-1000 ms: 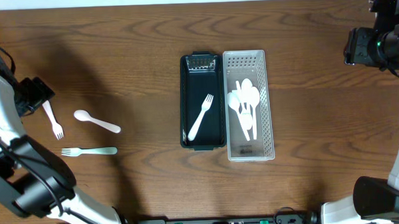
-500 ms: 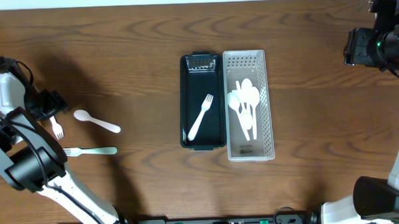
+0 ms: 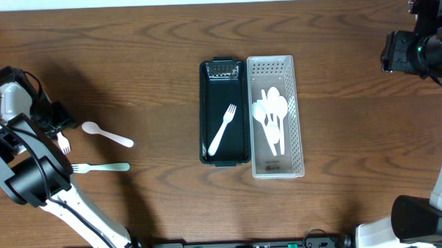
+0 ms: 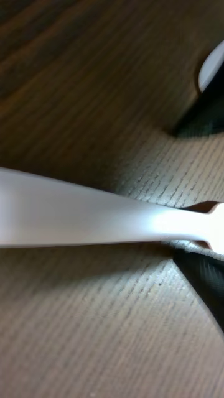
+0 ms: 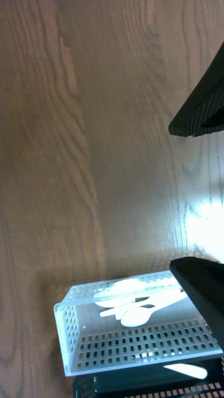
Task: Pack container
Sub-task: 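Lower the left gripper onto a second white fork and grasp it, then carry the fork right and release it into the green basket, then move the left gripper back left and grasp a white spoon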
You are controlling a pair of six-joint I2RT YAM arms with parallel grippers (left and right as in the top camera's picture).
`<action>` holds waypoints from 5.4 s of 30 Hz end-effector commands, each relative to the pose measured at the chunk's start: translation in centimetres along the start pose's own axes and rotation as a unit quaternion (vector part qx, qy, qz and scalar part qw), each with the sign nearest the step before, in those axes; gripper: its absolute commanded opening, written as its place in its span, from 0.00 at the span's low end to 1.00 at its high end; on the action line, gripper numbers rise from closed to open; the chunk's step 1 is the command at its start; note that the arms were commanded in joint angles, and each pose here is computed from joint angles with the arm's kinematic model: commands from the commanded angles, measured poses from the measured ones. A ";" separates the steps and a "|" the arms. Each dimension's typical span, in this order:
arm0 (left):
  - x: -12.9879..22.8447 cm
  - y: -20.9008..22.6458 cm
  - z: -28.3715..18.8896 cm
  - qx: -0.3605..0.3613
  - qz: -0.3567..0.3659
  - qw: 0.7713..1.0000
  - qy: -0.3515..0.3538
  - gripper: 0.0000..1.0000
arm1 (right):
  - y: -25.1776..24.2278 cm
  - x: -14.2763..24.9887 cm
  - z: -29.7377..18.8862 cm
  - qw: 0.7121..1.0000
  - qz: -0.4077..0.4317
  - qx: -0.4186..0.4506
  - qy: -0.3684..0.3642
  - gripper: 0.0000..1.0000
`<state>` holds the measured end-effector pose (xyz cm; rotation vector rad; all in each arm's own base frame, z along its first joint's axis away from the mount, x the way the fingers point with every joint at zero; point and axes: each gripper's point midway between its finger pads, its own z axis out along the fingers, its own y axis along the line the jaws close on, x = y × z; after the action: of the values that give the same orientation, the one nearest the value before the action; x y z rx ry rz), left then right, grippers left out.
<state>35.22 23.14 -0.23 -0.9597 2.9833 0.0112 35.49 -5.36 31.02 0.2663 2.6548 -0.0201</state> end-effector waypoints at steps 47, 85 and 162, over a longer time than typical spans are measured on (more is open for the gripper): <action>26.7 -38.4 -11.0 0.136 0.413 0.899 -0.043 0.06 | -0.4 -0.7 0.1 1.000 -0.002 0.005 -0.014 0.66; 7.6 -10.2 -23.9 0.063 -0.119 0.971 -0.196 0.98 | -0.4 -0.5 0.1 1.000 -0.019 0.005 -0.010 0.69; 5.5 -5.6 1.9 -0.087 -0.253 0.962 -0.049 0.84 | -0.5 0.9 0.1 1.000 0.004 0.006 0.020 0.68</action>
<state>36.36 15.32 -0.07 -1.6016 2.5492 0.2161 34.69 -5.29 30.62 0.2578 2.6926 -0.0247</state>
